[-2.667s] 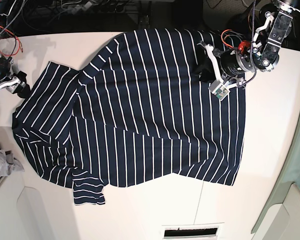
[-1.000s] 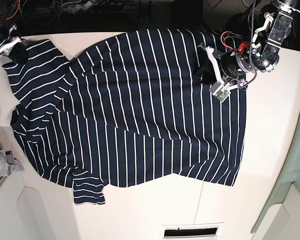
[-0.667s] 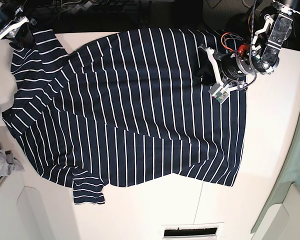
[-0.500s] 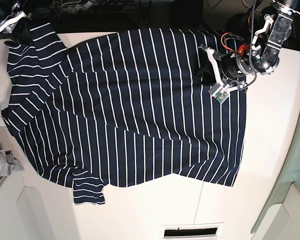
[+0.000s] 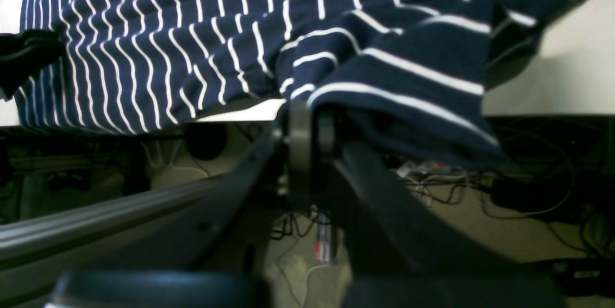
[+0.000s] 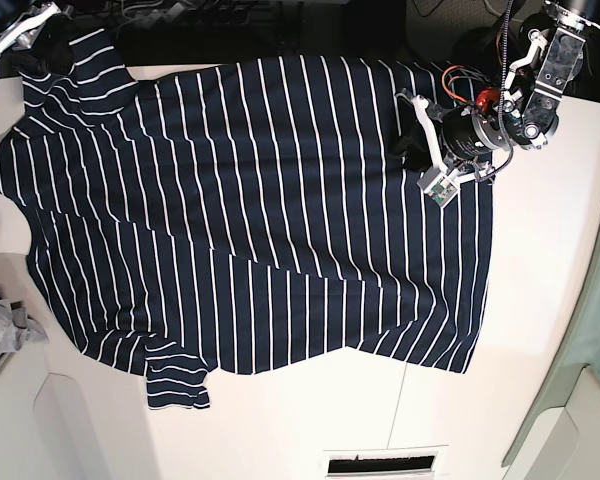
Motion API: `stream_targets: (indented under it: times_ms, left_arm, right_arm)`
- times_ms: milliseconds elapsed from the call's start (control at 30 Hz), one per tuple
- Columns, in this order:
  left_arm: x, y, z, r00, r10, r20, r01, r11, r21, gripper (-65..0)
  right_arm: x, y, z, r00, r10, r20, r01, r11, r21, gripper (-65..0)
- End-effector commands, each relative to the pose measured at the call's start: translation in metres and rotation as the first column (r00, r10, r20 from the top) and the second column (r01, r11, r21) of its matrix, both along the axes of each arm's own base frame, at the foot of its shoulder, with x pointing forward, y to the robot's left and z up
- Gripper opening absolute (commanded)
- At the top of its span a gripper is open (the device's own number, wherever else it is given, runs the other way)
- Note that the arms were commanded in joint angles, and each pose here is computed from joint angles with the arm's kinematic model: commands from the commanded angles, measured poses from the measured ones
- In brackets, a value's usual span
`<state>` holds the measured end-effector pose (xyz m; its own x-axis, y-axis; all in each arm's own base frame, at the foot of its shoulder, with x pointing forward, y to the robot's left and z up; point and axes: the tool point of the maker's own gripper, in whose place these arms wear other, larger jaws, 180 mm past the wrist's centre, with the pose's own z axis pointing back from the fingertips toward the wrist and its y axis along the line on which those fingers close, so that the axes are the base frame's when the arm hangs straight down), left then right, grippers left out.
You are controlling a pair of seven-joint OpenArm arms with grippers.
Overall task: Layout the t-shirt on the table in an organized manner, then fold the t-shirt properly
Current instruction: 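Pull the shirt collar corner outward with the right gripper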
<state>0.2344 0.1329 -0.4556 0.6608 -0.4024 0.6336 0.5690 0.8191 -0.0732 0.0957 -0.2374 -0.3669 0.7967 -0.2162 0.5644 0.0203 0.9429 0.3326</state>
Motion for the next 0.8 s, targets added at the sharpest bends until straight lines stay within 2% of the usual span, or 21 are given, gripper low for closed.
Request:
stream_targets:
  times_ms: [0,167,200,267,333,433,533,767]
  left_arm:
    - [0.005,0.006,0.003,1.0,0.003,0.013,-0.003,1.0,0.02,-44.8]
    - [0.002,0.009,0.0,1.0,-0.002,-0.022,0.002,0.999,0.041,-44.8]
    - [0.002,0.009,0.0,1.0,-0.003,-0.024,0.004,0.999,0.041,-44.8]
    - [0.004,0.01,0.001,1.0,-0.004,-0.02,0.005,0.999,0.043,-44.8]
    - [0.007,0.011,0.003,1.0,-0.004,-0.015,0.004,0.999,0.042,-44.8]
    - [0.008,0.014,0.011,1.0,-0.018,-0.013,0.019,1.0,0.016,-44.8]
    - [0.01,0.005,0.028,0.997,-0.074,0.013,0.074,0.996,-0.039,-44.8]
    - [0.023,0.004,0.051,0.992,-0.091,0.089,0.095,0.995,-0.04,-44.8]
  right_arm:
    - [0.005,-0.002,0.008,0.999,0.009,0.031,-0.009,1.0,-0.011,-65.0]
    - [0.024,-0.004,0.012,0.997,0.014,0.078,-0.012,1.0,-0.028,-65.0]
    - [0.028,-0.004,0.013,0.996,0.016,0.085,-0.013,0.999,-0.03,-62.6]
    - [0.034,-0.003,0.014,0.995,0.02,0.094,-0.017,0.999,-0.031,-51.9]
    - [0.039,-0.003,0.016,0.994,0.022,0.105,-0.019,0.999,-0.031,-46.5]
    - [0.044,-0.002,0.021,0.991,0.026,0.128,-0.022,0.999,-0.036,-46.3]
    - [0.059,-0.002,0.035,0.978,0.027,0.205,-0.016,0.998,-0.056,-46.3]
    - [0.116,-0.024,0.052,0.945,0.007,0.328,0.049,0.986,-0.161,-46.3]
